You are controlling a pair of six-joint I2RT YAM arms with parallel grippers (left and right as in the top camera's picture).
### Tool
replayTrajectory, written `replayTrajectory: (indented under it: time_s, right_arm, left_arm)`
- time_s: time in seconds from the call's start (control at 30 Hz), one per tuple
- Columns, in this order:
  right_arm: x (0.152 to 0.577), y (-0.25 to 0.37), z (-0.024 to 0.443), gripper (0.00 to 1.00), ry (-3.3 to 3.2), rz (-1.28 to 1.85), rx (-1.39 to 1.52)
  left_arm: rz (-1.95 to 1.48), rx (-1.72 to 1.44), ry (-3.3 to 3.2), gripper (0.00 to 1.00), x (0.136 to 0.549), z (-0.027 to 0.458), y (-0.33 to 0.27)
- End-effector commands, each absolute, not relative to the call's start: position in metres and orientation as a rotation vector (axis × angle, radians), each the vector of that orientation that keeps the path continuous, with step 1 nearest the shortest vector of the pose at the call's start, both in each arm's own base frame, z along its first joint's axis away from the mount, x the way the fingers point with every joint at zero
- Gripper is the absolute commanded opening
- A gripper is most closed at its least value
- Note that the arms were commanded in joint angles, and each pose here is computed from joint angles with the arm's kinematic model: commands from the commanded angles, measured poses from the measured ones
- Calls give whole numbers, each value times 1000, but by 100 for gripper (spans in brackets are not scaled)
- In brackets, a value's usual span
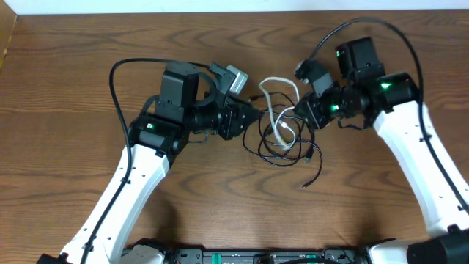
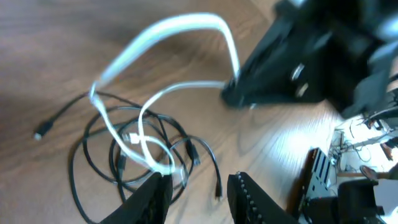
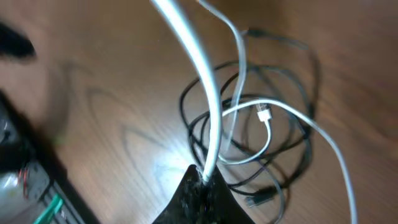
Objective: Untangle cables
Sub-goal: 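Carry the white cable off to the upper right and drop it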
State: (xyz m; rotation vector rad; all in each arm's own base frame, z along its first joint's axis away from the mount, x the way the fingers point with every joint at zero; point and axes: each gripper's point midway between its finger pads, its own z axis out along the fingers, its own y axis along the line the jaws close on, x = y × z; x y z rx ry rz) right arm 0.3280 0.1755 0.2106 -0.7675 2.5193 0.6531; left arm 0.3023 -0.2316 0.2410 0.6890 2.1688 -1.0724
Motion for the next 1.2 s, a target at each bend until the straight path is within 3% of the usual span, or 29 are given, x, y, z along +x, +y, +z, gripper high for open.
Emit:
replayTrajectory:
  time_s: [0.0,0.2,0.67,0.93,1.17]
  right_arm:
    - [338,167,272,1,2430,559,-630]
    - [344,149,326,1,2356,464,-558]
    - [347,5,429,1,2217,109,-28]
    - [341,-61,427,1,2223,-9,196]
    - [343,-137,408,1,2217,-190,563]
  left_arm:
    - [-1045,725,2150,35,299,243,-228]
    - [-1049,723,2177,35,295,239,-227]
    - [-998,744,2212,35,293,229,-221]
    - [-1000,742,2227,35,291,227,-221]
    - [-1004,738,2249,35,288,224,-220]
